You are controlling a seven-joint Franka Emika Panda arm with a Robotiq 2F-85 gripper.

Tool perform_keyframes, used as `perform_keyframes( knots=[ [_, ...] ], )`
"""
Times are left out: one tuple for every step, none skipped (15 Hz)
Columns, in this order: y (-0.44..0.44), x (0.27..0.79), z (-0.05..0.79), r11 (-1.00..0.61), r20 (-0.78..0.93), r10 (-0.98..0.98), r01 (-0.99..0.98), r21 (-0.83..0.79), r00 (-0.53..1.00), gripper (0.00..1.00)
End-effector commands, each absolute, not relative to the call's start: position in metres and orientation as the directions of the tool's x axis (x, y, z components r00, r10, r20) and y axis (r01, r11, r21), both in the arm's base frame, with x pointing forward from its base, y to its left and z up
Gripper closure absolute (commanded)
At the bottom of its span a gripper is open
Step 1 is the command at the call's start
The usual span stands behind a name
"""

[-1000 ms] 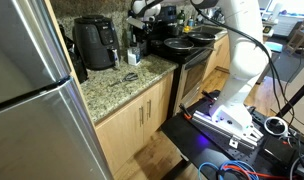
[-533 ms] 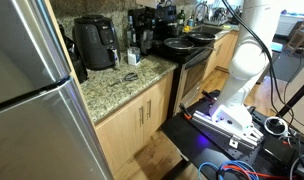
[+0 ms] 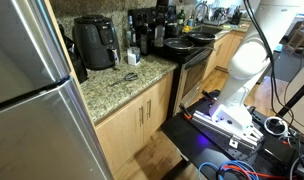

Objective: Take the black pepper container and put it on the left side of the counter

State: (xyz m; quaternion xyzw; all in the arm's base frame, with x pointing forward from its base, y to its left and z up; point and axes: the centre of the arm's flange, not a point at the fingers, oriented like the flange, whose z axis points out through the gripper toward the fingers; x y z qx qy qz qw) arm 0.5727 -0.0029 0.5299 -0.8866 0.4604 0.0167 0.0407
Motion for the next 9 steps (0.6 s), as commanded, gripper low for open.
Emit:
perform_keyframes(
  knots=[
    [-0.003,0.574,0.526,-0.573,-0.071,-0.815,-0.818,-0.051,0.575,0.67],
    [0.015,0.576,0.515,-0.634,-0.081,-0.769,-0.773,-0.025,0.634,0.67],
    [0.044,0.571,0.510,-0.699,-0.101,-0.710,-0.715,-0.017,0.697,0.67],
    [0.067,0.562,0.509,-0.731,-0.112,-0.676,-0.682,-0.023,0.729,0.67],
    [0.099,0.548,0.511,-0.768,-0.112,-0.633,-0.640,-0.034,0.766,0.67],
    [0.126,0.541,0.512,-0.802,-0.112,-0.590,-0.597,-0.034,0.799,0.67],
    [0.155,0.531,0.508,-0.835,-0.112,-0.543,-0.550,-0.034,0.832,0.67],
    [0.186,0.519,0.504,-0.866,-0.111,-0.493,-0.499,-0.032,0.863,0.67],
    [0.212,0.511,0.502,-0.895,-0.113,-0.439,-0.445,-0.031,0.891,0.67]
  ],
)
